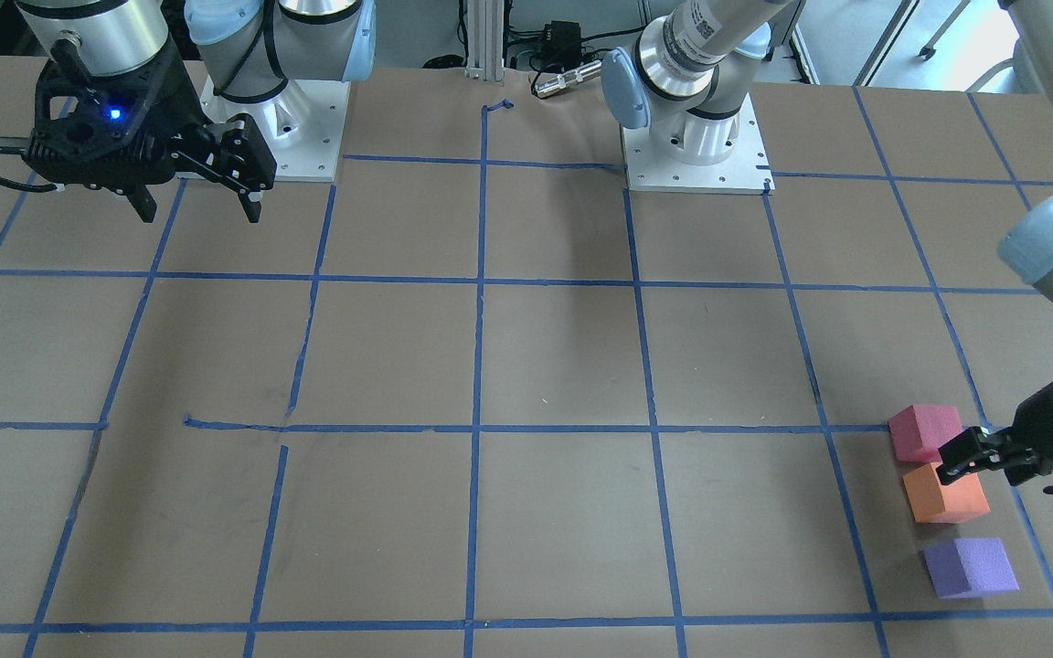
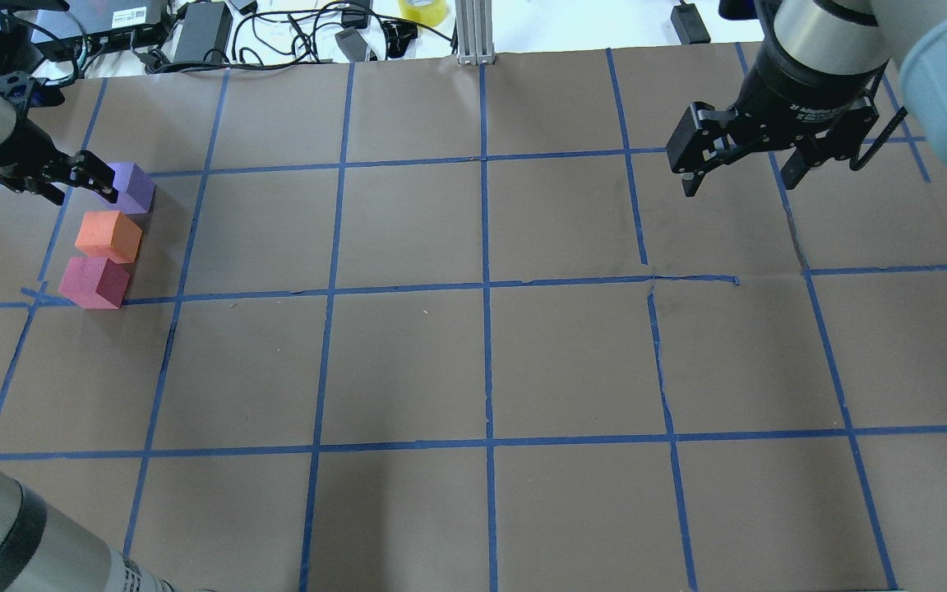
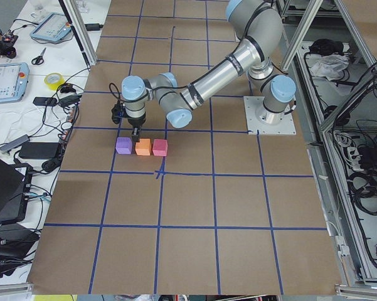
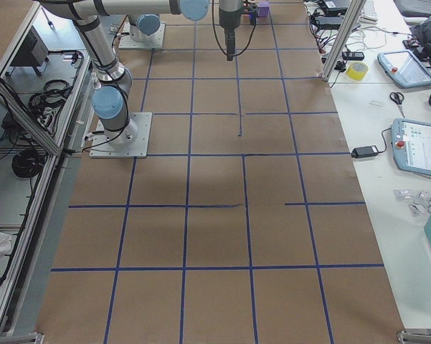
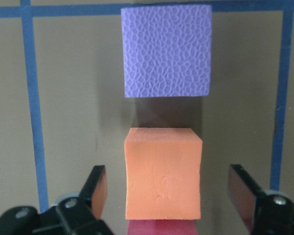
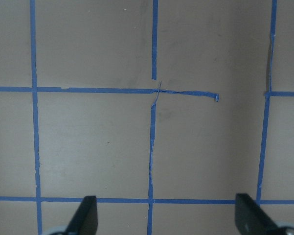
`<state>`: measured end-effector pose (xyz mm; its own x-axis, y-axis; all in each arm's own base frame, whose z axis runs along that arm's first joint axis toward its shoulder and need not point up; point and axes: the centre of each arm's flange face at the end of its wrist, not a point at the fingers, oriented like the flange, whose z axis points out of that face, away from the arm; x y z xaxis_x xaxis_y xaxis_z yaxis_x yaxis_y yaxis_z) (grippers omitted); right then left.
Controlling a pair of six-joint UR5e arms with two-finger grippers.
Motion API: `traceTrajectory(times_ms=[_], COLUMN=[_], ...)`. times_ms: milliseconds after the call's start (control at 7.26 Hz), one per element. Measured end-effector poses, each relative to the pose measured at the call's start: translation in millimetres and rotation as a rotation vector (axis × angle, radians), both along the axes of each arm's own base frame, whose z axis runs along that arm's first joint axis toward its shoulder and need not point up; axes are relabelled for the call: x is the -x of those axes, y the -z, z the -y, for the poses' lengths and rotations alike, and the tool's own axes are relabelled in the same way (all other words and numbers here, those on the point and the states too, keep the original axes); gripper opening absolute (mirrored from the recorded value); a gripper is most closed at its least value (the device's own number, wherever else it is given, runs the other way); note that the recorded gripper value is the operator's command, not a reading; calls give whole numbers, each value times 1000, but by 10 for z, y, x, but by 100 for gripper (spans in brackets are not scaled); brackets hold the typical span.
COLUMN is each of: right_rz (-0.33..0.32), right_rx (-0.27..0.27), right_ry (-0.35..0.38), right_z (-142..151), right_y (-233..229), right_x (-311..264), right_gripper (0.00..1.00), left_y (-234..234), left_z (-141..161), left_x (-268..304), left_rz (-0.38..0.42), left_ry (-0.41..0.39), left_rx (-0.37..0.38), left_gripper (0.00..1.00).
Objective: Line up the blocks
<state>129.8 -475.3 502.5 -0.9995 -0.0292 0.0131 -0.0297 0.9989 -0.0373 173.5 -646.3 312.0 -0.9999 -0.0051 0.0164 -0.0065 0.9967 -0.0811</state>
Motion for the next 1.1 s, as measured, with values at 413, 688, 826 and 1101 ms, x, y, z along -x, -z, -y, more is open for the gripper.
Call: traceTrajectory(times_ms=[413,688,826,1101], right_rz=[-2,-3,-3,-4], right_rx=[-3,-3,-3,-5], right_ry=[1,1,1,1], right_z=[0,0,0,3], right_y=[19,22,21,31], right_x=[5,7,7,8], right_gripper=[100,100,100,100], left_y=[-1214,-1682,-1811,-2000], left_z=[-445,-966,-1210,-1568], left_x=[1638,2871,3358,3822], left_rz=[-3,4,14,13], left_ry=[-78,24,91,153], left_rx=[-52,-62,-54,-48], left_gripper=[96,100,100,100])
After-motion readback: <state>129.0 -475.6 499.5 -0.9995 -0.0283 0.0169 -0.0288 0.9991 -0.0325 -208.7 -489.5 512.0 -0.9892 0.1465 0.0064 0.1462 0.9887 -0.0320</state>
